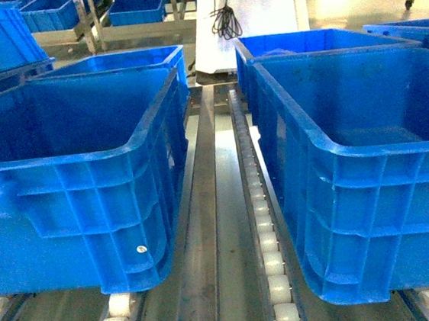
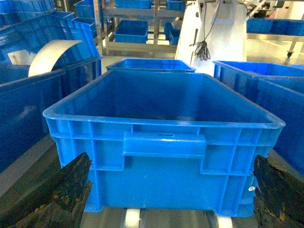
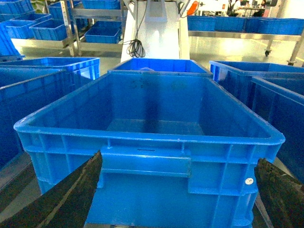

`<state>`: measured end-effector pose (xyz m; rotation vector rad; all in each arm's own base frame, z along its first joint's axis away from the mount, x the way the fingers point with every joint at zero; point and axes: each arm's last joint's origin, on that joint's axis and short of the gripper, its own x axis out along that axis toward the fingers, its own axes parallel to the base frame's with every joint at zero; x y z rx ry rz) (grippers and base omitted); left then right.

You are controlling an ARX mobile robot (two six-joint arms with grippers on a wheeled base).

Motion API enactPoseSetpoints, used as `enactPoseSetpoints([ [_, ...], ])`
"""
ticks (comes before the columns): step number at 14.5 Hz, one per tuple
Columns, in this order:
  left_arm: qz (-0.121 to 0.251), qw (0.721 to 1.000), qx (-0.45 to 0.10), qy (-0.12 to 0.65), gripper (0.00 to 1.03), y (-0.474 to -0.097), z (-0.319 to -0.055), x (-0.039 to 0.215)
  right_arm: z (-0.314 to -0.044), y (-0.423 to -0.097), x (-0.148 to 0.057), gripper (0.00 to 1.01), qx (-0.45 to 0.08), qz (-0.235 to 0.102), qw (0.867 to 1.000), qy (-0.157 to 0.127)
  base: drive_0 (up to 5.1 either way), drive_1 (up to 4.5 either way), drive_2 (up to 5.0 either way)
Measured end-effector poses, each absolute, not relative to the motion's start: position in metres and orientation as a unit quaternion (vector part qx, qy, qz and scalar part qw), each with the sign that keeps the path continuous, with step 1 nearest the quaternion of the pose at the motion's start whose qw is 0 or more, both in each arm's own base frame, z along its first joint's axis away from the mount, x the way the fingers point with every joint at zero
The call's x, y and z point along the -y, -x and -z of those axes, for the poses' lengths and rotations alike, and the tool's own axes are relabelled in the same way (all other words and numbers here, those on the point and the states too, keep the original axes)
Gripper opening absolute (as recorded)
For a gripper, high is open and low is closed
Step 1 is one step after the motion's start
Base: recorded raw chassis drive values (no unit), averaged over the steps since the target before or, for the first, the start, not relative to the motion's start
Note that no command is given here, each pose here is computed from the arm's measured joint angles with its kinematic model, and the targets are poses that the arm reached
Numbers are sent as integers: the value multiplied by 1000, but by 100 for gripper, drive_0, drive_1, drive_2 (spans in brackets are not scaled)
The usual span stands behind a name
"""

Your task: Sort blue parts and orange caps into right shelf containers

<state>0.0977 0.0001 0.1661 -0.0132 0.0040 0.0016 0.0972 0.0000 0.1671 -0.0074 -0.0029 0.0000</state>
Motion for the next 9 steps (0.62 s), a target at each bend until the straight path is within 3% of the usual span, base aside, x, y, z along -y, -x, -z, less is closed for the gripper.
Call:
enactPoseSetpoints([
  [9, -1, 1000, -2, 7, 98, -98, -166, 0, -167, -97, 0, 98, 1, 0, 1000, 4, 0, 0, 0],
])
